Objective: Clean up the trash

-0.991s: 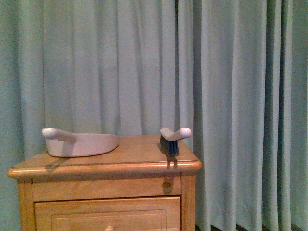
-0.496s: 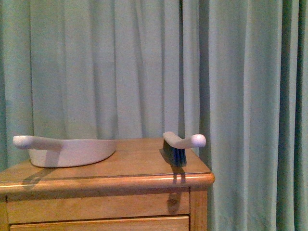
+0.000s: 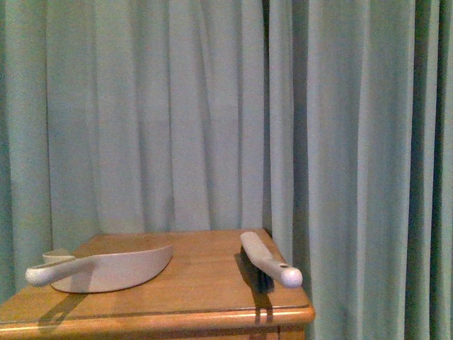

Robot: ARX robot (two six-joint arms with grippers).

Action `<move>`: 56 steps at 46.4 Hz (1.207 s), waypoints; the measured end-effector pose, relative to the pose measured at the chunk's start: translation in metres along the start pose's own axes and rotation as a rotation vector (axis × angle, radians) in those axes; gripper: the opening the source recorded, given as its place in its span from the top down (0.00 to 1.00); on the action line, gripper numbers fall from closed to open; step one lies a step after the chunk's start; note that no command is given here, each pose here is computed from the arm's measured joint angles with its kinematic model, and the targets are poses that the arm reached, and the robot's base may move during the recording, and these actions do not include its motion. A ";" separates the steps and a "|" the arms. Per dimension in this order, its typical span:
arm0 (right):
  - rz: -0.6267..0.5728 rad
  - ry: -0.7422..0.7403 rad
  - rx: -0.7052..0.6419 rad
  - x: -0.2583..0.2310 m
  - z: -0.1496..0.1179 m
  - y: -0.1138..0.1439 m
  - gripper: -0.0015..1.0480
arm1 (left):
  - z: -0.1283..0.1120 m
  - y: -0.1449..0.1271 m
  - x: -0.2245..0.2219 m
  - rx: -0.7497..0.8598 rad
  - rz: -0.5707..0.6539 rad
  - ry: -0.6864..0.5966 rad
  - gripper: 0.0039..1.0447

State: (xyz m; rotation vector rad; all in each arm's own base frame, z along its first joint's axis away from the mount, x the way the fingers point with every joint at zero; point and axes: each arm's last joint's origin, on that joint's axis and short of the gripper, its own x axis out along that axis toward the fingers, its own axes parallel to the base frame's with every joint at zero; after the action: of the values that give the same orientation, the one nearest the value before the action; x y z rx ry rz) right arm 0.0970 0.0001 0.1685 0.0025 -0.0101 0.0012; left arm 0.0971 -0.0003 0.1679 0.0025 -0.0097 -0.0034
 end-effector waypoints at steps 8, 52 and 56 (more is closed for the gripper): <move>0.000 0.000 0.000 0.000 0.000 0.000 0.07 | 0.000 0.000 0.000 0.000 0.000 0.000 0.07; 0.000 0.000 0.000 0.000 0.000 0.000 0.07 | 0.147 -0.080 0.263 0.020 -0.071 0.677 0.07; 0.000 0.000 0.000 0.000 0.000 0.000 0.07 | 0.130 -0.081 0.287 0.046 -0.016 0.723 0.07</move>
State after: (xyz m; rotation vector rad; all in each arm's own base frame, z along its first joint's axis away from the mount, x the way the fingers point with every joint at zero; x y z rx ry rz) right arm 0.0970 0.0001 0.1684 0.0025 -0.0097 0.0012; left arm 0.3823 -0.0824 0.3005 0.0499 0.7133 -0.0180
